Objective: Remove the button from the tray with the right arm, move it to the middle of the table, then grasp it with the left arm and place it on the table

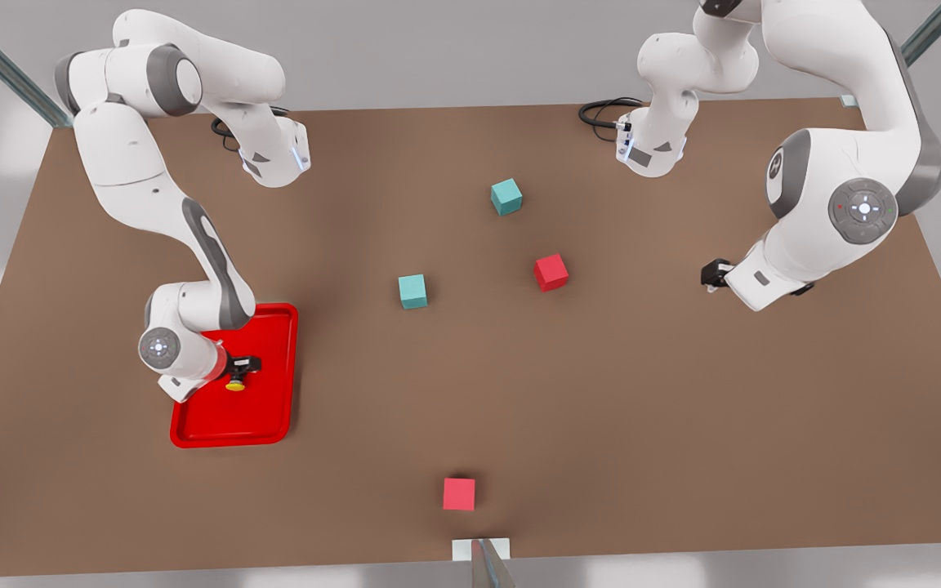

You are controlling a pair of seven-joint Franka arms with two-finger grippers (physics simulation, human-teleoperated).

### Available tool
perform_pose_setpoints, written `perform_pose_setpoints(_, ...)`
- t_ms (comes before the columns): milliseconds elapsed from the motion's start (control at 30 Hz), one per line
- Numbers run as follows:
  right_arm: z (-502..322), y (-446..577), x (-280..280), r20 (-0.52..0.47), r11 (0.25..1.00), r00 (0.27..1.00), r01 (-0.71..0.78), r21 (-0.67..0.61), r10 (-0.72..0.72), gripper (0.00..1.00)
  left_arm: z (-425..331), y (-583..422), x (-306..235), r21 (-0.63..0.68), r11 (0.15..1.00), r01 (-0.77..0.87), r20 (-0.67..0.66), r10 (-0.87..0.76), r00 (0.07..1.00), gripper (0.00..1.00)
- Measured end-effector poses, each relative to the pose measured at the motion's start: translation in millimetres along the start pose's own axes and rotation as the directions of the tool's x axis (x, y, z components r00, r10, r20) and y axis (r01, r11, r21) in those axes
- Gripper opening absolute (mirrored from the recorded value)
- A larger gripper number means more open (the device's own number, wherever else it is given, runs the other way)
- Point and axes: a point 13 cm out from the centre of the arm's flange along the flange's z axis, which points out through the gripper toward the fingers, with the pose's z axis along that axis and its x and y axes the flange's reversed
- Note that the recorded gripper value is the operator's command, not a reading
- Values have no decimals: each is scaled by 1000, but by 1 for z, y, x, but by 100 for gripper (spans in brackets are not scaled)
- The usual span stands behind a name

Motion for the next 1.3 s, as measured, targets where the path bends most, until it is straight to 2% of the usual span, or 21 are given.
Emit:
perform_pose_setpoints(33,2,0,0,0,1000,1000,0,-1,0,100,0,0,0,0,1000,0,0,0,1000,100)
perform_pose_setpoints(67,2,1,-1,2,1000,1000,0,-1,0,79,0,0,0,0,1000,0,0,0,1000,100)
perform_pose_setpoints(100,2,1,-2,4,1000,1000,-1,-2,1,48,0,0,0,0,1000,0,0,0,1000,100)
perform_pose_setpoints(133,2,0,-3,6,1000,1000,-1,-3,1,40,0,0,0,0,1000,0,0,0,1000,100)
perform_pose_setpoints(167,1,1,-3,8,1000,1000,0,-4,0,38,0,0,0,0,1000,0,0,0,1000,100)
perform_pose_setpoints(500,-6,5,-9,25,1000,999,27,-12,-26,36,0,0,0,0,1000,-1,0,1,1000,100)
perform_pose_setpoints(667,-74,40,-51,109,997,992,71,-24,-68,38,0,0,0,0,1000,0,0,0,1000,100)
perform_pose_setpoints(833,-122,203,-74,179,974,963,217,-61,-203,38,0,0,0,0,1000,0,0,0,1000,100)
perform_pose_setpoints(967,-122,342,-80,189,959,955,254,-128,-227,38,0,0,0,0,1000,0,1,0,1000,100)
perform_pose_setpoints(1167,-114,530,-71,215,949,964,205,-239,-154,38,1,0,-1,0,1000,0,0,0,1000,100)
perform_pose_setpoints(1300,-87,600,-34,165,955,984,116,-274,-72,38,3,-1,-2,0,1000,0,-3,0,1000,100)
